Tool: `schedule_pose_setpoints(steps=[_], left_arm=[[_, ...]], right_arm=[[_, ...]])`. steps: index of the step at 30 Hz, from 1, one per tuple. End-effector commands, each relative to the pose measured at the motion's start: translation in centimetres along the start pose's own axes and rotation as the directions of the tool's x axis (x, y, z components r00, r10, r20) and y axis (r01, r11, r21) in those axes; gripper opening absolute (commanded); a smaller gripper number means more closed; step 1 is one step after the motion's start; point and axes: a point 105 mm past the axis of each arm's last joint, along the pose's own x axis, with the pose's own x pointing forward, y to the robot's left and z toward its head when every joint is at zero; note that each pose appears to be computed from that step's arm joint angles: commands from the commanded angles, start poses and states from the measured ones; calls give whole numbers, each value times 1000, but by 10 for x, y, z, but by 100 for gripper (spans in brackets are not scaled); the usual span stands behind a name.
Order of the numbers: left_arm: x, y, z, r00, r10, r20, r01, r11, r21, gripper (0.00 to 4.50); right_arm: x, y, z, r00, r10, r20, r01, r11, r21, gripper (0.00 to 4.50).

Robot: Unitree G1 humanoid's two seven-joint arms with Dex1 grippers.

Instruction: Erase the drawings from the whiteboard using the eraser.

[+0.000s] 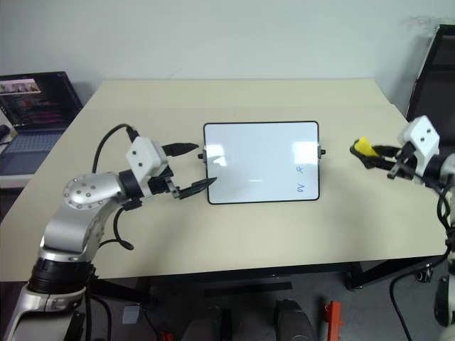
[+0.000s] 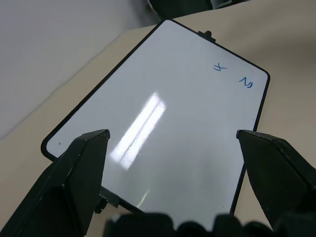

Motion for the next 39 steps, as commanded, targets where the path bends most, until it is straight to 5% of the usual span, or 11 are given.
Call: schedule_pose_setpoints(steps=[1,29,39], left_arm=[[1,4,11,999,4,37,-6,999,42,450],[2,2,1,1000,-14,22,13,1000,23,450],[8,2,3,999,-23,33,22,999,29,450]], right_arm=[[-20,-16,11,994,-99,43,100,995,-16,83],[-26,-2,19,995,-85,47,86,996,-14,83],[19,19,67,985,-19,173,37,994,-103,82]])
